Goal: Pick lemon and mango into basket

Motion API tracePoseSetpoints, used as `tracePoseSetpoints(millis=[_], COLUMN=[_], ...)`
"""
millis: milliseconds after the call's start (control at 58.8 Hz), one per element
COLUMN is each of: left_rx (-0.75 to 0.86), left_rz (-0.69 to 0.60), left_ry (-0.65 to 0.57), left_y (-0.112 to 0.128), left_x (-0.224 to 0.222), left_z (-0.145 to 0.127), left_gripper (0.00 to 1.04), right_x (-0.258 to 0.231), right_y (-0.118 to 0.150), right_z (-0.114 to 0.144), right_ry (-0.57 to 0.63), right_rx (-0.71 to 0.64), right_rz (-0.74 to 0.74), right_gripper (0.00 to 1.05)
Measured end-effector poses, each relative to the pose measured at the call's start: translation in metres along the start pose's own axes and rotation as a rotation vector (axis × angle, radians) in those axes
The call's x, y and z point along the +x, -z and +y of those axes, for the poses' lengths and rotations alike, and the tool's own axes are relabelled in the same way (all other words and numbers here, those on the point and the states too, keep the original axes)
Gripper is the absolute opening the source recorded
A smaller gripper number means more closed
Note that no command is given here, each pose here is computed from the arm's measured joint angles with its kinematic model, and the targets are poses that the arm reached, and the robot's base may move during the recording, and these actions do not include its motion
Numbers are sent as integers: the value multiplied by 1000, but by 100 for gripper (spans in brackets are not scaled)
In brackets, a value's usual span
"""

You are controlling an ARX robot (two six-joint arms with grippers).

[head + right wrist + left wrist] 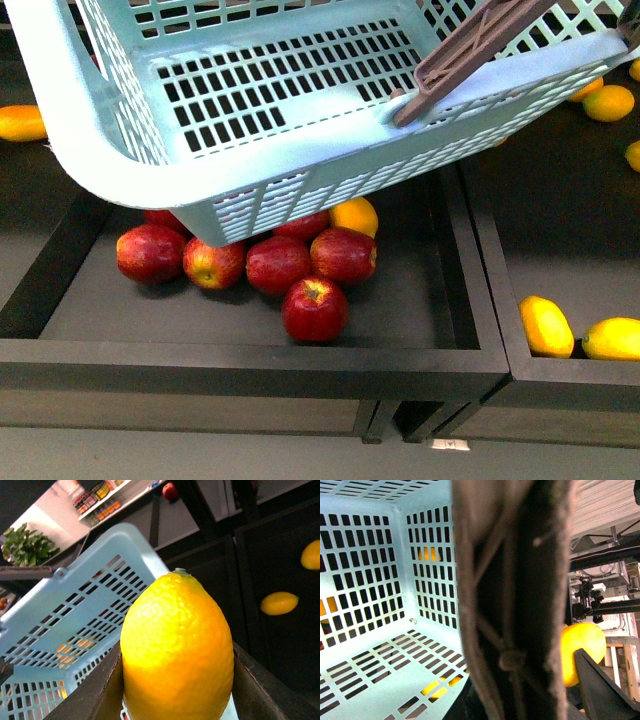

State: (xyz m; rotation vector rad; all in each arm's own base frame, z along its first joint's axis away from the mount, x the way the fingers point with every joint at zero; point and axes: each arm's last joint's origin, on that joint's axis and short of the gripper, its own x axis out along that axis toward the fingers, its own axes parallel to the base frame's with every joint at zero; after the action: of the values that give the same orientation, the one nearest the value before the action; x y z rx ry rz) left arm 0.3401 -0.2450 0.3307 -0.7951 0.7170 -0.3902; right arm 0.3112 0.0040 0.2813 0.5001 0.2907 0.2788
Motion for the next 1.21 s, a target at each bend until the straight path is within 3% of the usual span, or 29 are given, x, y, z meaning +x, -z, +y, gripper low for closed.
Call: tracePoseSetpoints(millis=[340, 510, 663, 816, 901, 1037, 1207], left_rx=[0, 0, 1, 3, 3, 3, 3], left_rz=[-1, 0, -3, -2, -2, 4, -4], left_ry=[0, 0, -2, -1, -2, 3, -3], left_y=[0, 0, 0, 0, 0, 1, 0], left_x=[0, 0, 0, 0, 0, 0, 0], left_z=[0, 0, 0, 0, 0, 0, 0], left_gripper=[5, 5, 5, 5, 5, 5, 5], right_x=[37, 46, 41, 10, -21, -58, -81], right_y=[40, 49, 37, 17, 23, 63, 96], right_z=[29, 26, 22, 1, -9, -15, -22], right_ry=[-36, -17, -12, 99, 251, 273, 283], right_rx=[-173, -203, -188, -154, -325, -458, -481], right_rz=[75, 83, 16, -123, -310, -307, -280], right_gripper=[49, 75, 96, 96, 79, 49, 12])
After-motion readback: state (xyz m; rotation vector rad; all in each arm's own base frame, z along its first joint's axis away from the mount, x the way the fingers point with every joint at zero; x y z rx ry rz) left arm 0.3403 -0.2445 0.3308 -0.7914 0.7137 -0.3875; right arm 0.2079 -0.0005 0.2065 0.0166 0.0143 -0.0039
